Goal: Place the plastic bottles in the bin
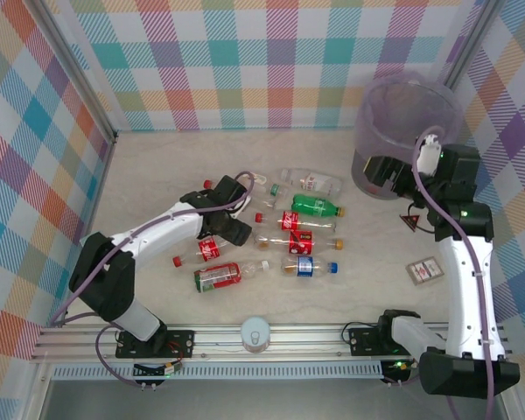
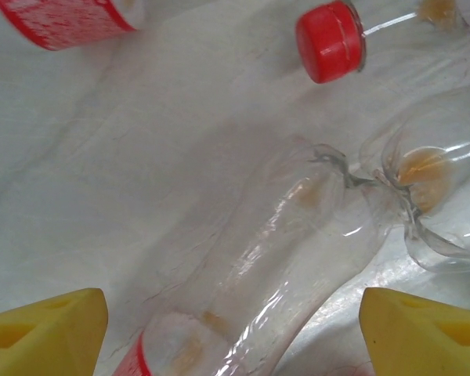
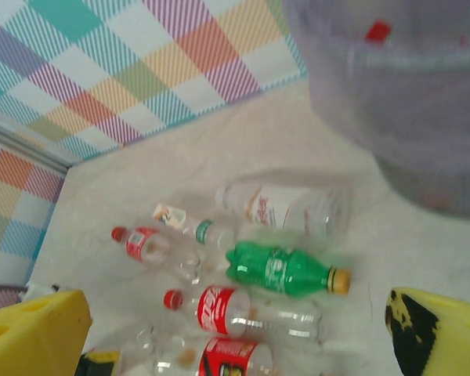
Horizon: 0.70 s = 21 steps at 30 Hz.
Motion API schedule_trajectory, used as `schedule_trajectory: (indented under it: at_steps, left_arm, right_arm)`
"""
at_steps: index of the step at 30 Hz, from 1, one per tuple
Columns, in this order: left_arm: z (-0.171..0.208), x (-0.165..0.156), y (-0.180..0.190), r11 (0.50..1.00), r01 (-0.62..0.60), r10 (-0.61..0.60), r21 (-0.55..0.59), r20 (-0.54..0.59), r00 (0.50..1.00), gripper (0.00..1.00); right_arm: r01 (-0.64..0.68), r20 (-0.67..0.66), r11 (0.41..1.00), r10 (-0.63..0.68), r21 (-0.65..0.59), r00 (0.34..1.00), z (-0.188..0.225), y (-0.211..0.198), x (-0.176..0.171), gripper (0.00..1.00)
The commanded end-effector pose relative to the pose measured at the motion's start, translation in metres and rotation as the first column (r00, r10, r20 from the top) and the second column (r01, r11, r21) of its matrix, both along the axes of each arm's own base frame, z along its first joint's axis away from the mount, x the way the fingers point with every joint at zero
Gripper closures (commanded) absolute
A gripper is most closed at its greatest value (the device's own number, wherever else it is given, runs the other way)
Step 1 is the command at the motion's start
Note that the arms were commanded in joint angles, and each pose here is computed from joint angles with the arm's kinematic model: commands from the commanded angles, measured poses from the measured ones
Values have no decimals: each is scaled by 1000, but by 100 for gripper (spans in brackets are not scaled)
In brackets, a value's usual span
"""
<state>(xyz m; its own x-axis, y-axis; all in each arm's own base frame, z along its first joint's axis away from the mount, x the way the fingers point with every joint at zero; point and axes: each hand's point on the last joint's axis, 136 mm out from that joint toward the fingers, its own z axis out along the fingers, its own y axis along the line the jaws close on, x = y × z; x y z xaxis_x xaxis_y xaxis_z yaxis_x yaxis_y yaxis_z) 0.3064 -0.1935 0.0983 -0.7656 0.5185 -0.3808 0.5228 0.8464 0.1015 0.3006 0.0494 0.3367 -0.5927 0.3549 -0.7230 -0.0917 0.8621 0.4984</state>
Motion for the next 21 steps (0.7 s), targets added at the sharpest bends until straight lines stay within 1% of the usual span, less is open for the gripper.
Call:
schedule_trajectory:
  at_steps: [1,6,12,17,21]
  left_arm:
    - [-4,0,-14,997,75,-75,-17,-25,997,18]
    - [-22,-7,-21,994,106,-109,-27,-102,989,19]
    - [-38,-1,-16,992,122,-116,43,-127,985,22]
    - [-43,4,-17,990,139,-135,35,-107,985,31]
    - [-48,5,-11,991,133,-130,20,-116,985,38]
  right_arm:
    - [-27,4,999,26,42,1000,4,9,-28,3]
    - [35,-28,999,-35,-11,999,-15,-3,-40,4]
    - [60,-54,997,-62,-41,997,-30,-9,-43,3]
    - [73,-52,995,-76,-64,996,-29,-12,-46,4]
    - [76,-36,993,-80,-89,996,-28,-15,-51,3]
